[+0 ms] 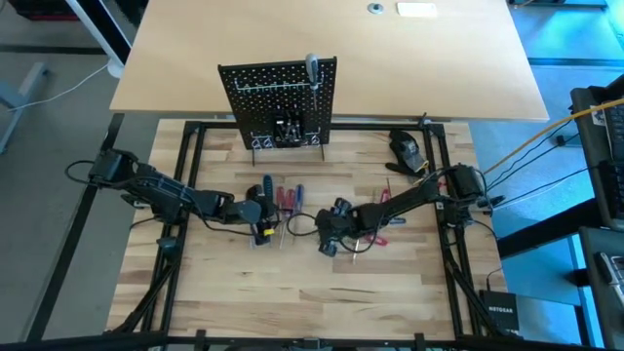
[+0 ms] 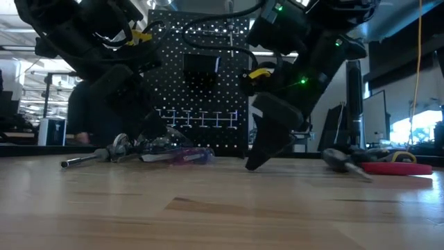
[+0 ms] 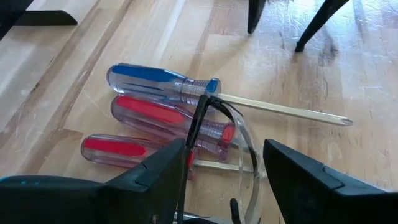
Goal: Hang tools onto peg board
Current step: Hang the black ratcheting screwdriver on the peg board
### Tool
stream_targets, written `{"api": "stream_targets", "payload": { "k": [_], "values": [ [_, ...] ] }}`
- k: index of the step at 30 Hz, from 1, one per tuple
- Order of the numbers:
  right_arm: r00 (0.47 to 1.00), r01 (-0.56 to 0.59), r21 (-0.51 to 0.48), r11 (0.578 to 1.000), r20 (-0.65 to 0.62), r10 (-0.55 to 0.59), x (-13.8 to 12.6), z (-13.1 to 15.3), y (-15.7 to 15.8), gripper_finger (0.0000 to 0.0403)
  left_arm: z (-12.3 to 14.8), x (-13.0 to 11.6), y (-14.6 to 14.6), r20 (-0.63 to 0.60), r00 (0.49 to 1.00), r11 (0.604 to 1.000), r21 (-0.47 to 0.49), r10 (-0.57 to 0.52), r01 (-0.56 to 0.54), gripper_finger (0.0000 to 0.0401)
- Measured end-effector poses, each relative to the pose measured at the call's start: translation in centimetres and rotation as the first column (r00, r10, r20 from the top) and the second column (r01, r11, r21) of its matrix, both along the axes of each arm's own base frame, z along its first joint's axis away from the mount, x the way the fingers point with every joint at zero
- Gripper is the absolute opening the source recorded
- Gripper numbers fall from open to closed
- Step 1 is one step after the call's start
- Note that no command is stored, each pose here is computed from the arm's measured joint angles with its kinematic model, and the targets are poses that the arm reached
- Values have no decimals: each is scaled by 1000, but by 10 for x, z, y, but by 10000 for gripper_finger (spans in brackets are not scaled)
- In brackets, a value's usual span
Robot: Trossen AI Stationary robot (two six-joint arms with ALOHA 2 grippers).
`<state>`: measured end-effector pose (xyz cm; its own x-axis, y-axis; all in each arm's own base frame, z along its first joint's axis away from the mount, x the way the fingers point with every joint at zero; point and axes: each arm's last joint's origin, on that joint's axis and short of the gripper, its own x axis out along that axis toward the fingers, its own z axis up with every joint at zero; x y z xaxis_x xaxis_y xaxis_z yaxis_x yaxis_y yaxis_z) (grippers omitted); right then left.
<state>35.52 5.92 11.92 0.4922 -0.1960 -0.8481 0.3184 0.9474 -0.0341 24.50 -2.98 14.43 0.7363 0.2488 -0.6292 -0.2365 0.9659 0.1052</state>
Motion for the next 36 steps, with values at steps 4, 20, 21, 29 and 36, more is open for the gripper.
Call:
{"api": "stream_targets", "payload": {
  "k": [4,20,21,29,36],
  "values": [
    [997,-74,-18,997,-19,74,-1,1,1,243,0,0,0,-1,1000,1000,-8,6,-6,208],
    [971,206,187,961,-162,-177,-46,64,24,243,0,0,0,2,1000,1000,-24,18,-18,208],
    [960,252,214,944,-175,-216,-50,65,31,243,0,0,0,3,1000,1000,-24,18,-18,208],
    [863,495,238,836,-245,-442,-62,41,54,243,0,0,0,8,1000,1000,-23,16,-16,208],
    [836,531,222,818,-295,-463,-61,29,55,243,0,0,0,8,1000,1000,-11,8,-8,208]
  ]
}}
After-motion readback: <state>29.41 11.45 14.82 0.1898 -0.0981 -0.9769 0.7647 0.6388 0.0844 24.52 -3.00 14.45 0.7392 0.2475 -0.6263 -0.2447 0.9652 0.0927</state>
